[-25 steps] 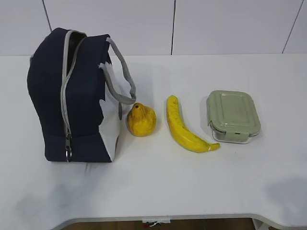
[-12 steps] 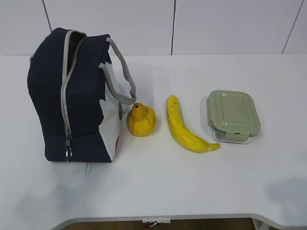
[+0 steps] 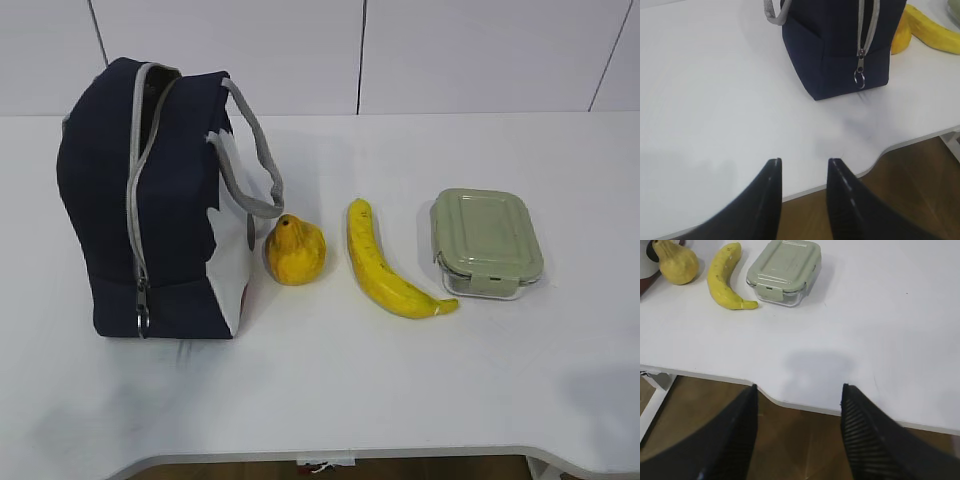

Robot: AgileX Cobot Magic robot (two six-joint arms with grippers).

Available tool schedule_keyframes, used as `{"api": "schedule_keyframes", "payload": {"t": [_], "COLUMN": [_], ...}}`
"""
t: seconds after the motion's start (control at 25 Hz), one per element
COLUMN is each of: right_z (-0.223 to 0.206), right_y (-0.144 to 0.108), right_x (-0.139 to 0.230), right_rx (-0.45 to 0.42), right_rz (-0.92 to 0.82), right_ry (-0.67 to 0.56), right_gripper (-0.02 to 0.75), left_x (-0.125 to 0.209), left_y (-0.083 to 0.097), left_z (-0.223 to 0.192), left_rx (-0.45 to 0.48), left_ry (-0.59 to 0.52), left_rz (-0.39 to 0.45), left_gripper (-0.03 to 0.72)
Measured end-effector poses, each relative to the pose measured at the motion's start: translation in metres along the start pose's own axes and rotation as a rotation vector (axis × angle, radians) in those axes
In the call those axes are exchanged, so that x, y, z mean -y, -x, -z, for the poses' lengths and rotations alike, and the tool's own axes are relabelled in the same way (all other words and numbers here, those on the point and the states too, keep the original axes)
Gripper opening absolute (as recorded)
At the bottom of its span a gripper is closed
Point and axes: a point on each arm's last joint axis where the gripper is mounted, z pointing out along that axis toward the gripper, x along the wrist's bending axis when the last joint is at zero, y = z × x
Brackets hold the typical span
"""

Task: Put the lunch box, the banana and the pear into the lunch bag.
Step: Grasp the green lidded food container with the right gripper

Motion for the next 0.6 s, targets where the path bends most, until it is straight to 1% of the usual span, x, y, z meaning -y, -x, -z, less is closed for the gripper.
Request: {"api": "schedule_keyframes", "payload": {"t": [0.12, 0.28, 0.36, 0.44, 0.52, 0.6], "right_z": [0.002, -0.001, -0.004, -0.009, -0.016, -0.025], "right_y": [0.000, 0.001, 0.004, 0.009, 0.014, 0.016], "right_x": [-0.008, -0.025, -0.033, -0.040, -0.045, -0.049], "right_rx": [0.000, 0.006, 0.044, 0.101, 0.152, 0.173], "right_rz": [-0.011, -0.020, -0.050, -0.065, -0.054, -0.047], "right_ry": [-0.009, -0.062, -0.091, -0.125, -0.166, -0.217], "right_gripper": [0.435, 0.435, 0.435, 0.435, 0.435, 0.435], "left_x": [0.000, 0.000, 0.000, 0.000, 0.000, 0.000], "left_y": [0.000, 0.000, 0.000, 0.000, 0.000, 0.000], "left_z": [0.000, 0.000, 0.000, 0.000, 0.000, 0.000], "left_rx": [0.000, 0.000, 0.000, 0.000, 0.000, 0.000], "left_ry": [0.000, 0.000, 0.000, 0.000, 0.000, 0.000], "left_rz": [0.000, 0.000, 0.000, 0.000, 0.000, 0.000], "left_gripper": [0.234, 0.234, 0.234, 0.234, 0.234, 0.234]}}
